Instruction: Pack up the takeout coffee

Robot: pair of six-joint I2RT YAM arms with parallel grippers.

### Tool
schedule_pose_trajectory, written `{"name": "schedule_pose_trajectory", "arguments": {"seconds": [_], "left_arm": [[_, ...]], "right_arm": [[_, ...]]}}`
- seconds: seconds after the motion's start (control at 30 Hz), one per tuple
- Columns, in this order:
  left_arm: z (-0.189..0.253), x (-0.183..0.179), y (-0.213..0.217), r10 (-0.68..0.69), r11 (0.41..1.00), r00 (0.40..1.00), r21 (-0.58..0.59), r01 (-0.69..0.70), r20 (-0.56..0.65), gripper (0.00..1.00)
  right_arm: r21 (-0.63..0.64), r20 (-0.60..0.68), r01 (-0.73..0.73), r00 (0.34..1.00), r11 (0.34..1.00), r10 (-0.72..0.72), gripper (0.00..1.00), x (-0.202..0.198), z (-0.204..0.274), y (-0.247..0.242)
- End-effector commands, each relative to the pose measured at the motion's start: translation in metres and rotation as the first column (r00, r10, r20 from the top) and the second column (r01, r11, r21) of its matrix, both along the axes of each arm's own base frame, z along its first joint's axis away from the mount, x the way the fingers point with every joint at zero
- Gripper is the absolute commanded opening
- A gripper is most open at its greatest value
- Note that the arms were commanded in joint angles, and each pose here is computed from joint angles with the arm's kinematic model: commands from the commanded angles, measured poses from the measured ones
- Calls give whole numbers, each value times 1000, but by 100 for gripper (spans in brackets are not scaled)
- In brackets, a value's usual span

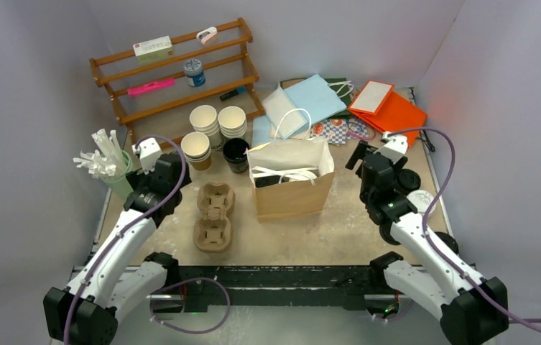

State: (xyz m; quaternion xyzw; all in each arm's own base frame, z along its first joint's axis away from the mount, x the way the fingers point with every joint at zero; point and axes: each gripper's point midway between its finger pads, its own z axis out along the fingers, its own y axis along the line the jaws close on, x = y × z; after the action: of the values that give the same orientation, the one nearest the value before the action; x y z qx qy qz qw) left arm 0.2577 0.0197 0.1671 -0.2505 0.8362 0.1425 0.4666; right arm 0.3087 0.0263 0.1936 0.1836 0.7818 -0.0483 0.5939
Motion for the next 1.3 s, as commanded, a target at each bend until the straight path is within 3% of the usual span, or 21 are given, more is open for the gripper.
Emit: {"name": "schedule_pose_trajectory", "arguments": {"seconds": [0.0, 0.17, 0.27, 0.43, 0.67, 1.27], "left_arm": [[0, 15, 26, 25, 993, 992, 113, -39, 124, 99], [-24, 22, 39, -4, 975, 987, 220, -32, 161, 98], [-32, 33, 37, -47, 968, 978, 250, -6, 205, 97], [-44, 54, 33, -101, 956, 963, 292, 24, 251, 99], [-53, 77, 11, -294, 930, 902, 312, 194, 317, 99], [-78, 119, -17, -475, 847, 835, 400, 349, 277, 97]], "right_arm": [[-18, 84, -10, 996, 1000, 12, 87, 23, 0, 2], [-35, 32, -43, 999, 998, 44, 89, 38, -36, 1], [-34, 56, -91, 994, 995, 93, 98, 49, -45, -4], [-66, 50, -104, 993, 992, 107, 99, 56, -63, -19], [-101, 56, -134, 989, 986, 140, 99, 62, -80, -23], [-178, 88, -188, 975, 966, 206, 95, 88, -98, -18]]}}
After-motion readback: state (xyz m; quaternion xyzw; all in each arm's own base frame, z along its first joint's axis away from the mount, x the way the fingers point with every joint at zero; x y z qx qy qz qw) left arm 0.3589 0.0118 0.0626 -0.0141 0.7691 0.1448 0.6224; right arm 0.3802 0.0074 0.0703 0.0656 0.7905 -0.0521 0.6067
